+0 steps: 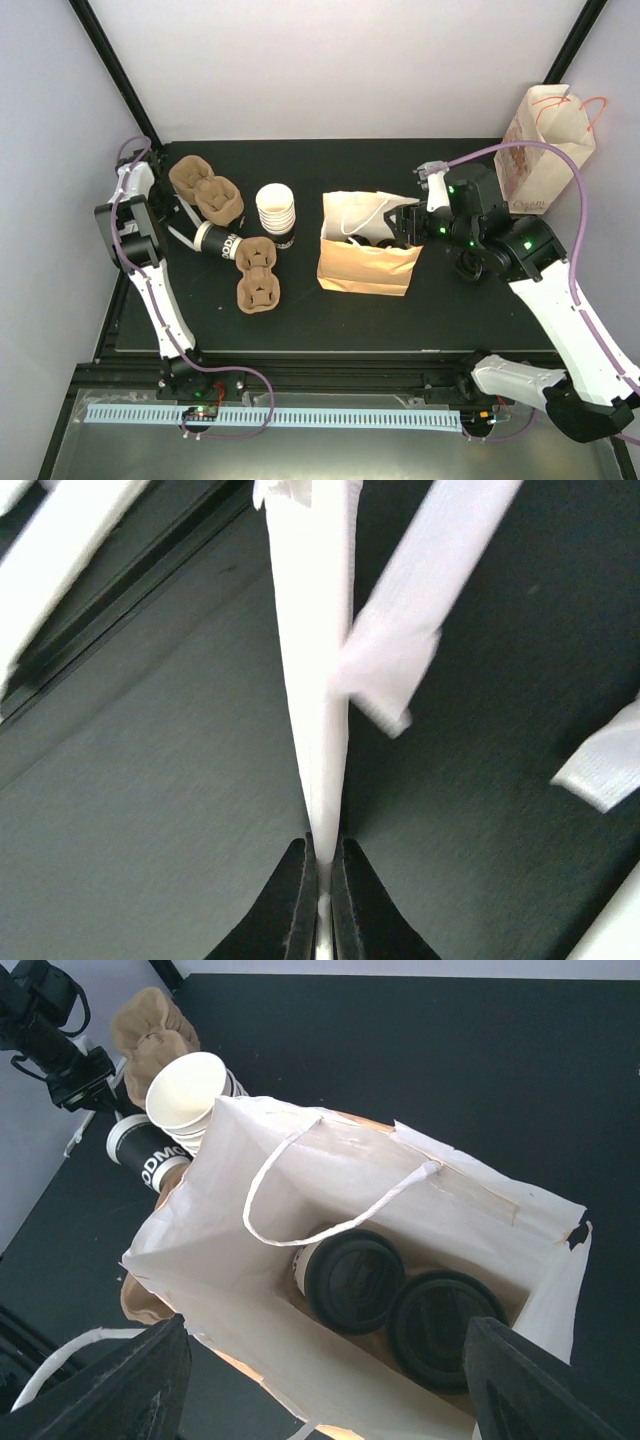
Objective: Pack the takeout coffee
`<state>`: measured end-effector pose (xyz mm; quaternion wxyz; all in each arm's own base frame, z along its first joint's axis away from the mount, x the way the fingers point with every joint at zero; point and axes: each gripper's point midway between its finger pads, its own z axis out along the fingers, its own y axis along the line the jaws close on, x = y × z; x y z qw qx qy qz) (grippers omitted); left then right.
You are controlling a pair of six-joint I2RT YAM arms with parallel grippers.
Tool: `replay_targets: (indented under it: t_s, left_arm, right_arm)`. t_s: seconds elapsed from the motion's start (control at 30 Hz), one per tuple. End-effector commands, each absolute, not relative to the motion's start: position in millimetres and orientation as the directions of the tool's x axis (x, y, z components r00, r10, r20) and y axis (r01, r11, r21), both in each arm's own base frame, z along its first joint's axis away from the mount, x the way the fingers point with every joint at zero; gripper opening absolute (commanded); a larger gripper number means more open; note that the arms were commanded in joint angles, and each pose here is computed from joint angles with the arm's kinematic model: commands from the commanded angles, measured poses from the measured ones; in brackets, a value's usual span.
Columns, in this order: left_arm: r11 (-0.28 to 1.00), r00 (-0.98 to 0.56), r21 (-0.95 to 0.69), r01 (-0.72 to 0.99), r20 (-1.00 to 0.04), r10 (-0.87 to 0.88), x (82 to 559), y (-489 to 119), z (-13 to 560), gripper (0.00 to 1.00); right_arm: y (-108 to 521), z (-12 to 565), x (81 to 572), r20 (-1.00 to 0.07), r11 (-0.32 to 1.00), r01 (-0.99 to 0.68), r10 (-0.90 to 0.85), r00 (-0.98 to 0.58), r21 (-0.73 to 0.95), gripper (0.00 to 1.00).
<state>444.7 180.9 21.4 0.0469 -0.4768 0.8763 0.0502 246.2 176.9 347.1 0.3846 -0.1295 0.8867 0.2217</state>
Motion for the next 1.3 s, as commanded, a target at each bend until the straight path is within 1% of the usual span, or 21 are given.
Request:
replay_targets:
  t_s: [0.0, 0.1, 0.23, 0.4, 0.47, 0.53, 0.6, 0.63, 0.67, 0.7, 0.77, 0.8, 0.9, 0.97, 1.0, 1.07, 1.13, 1.27]
  left_arm:
    - [0.505, -0.506, 0.065, -0.861, -0.215, -0.835, 423.6, 185.7, 80.1, 0.02]
    - [0.474, -0.476, 0.074, -0.877, -0.265, -0.839, 405.6, 187.2, 105.5, 0.01]
    - [0.458, -0.445, 0.04, -0.888, -0.325, -0.834, 381.3, 181.6, 139.3, 0.02]
    - [0.477, -0.42, -0.027, -0.878, -0.436, -0.796, 349.6, 167.9, 198.7, 0.03]
    - [0.508, -0.408, -0.099, -0.855, -0.476, -0.779, 343.1, 157.8, 222.1, 0.04]
    - [0.568, -0.409, -0.202, -0.798, -0.51, -0.757, 343.4, 140.3, 247.6, 0.04]
    - [0.685, -0.451, -0.334, -0.647, -0.558, -0.697, 354.8, 108.5, 279.9, 0.02]
    - [0.747, -0.469, -0.395, -0.535, -0.596, -0.651, 361.5, 88.2, 299.4, 0.02]
    - [0.809, -0.484, -0.449, -0.38, -0.649, -0.587, 366.4, 60.9, 322.8, 0.02]
    - [0.844, -0.462, -0.48, -0.239, -0.709, -0.534, 366.8, 36.5, 348.7, 0.02]
    - [0.875, -0.339, -0.485, 0.009, -0.824, -0.454, 350.7, -8.1, 409.2, 0.02]
    - [0.878, -0.247, -0.464, 0.121, -0.87, -0.426, 343.9, -26.7, 440.5, 0.02]
    - [0.832, -0.065, -0.41, 0.373, -0.906, -0.418, 311.6, -73.5, 499.8, 0.01]
    - [0.787, 0.037, -0.36, 0.501, -0.9, -0.435, 291.4, -98.4, 524.4, 0.01]
    - [0.76, 0.059, -0.344, 0.551, -0.893, -0.447, 284.8, -111.2, 528.0, 0.02]
    - [0.708, 0.09, -0.309, 0.635, -0.881, -0.465, 275.1, -135.8, 533.7, 0.02]
    - [0.653, 0.072, -0.283, 0.702, -0.884, -0.461, 269.9, -167.2, 530.4, 0.02]
    - [0.586, 0.057, -0.212, 0.782, -0.913, -0.405, 267.5, -225.3, 514.5, 0.01]
  right_arm:
    - [175.3, 359.6, 244.8, -0.766, 0.857, -0.415, -0.038, -0.642, 0.305, 0.77]
    - [176.1, 359.1, 244.0, -0.766, 0.854, -0.42, -0.04, -0.641, 0.306, 0.77]
    - [177.0, 359.9, 243.1, -0.771, 0.849, -0.429, -0.041, -0.636, 0.308, 0.77]
    - [177.2, 363.8, 242.1, -0.779, 0.844, -0.436, -0.036, -0.626, 0.311, 0.77]
    - [177.2, 365.3, 241.3, -0.783, 0.842, -0.439, -0.031, -0.622, 0.315, 0.77]
    - [176.4, 366.6, 240.5, -0.786, 0.841, -0.439, -0.026, -0.617, 0.317, 0.77]
    - [175.2, 368.0, 239.7, -0.791, 0.841, -0.439, -0.022, -0.611, 0.315, 0.77]
    - [174.1, 368.4, 239.6, -0.794, 0.843, -0.437, -0.021, -0.608, 0.312, 0.77]
    - [172.6, 368.7, 239.2, -0.797, 0.846, -0.434, -0.018, -0.604, 0.311, 0.77]
    - [171.2, 369.0, 238.8, -0.8, 0.848, -0.432, -0.016, -0.6, 0.307, 0.77]
    - [168.6, 370.0, 238.5, -0.806, 0.852, -0.427, -0.01, -0.592, 0.303, 0.77]
    - [167.1, 370.5, 237.3, -0.808, 0.853, -0.425, -0.007, -0.589, 0.302, 0.77]
    - [162.3, 373.0, 234.7, -0.815, 0.859, -0.416, 0.002, -0.58, 0.298, 0.77]
    - [156.9, 374.8, 234.0, -0.822, 0.869, -0.402, 0.009, -0.569, 0.288, 0.78]
    - [153.8, 376.3, 233.6, -0.827, 0.875, -0.394, 0.013, -0.562, 0.282, 0.78]
    - [148.7, 378.9, 233.8, -0.833, 0.886, -0.378, 0.018, -0.553, 0.27, 0.78]
    - [142.9, 380.6, 234.7, -0.837, 0.899, -0.353, 0.026, -0.546, 0.258, 0.78]
    - [135.9, 385.1, 233.2, -0.846, 0.908, -0.33, 0.05, -0.53, 0.26, 0.78]
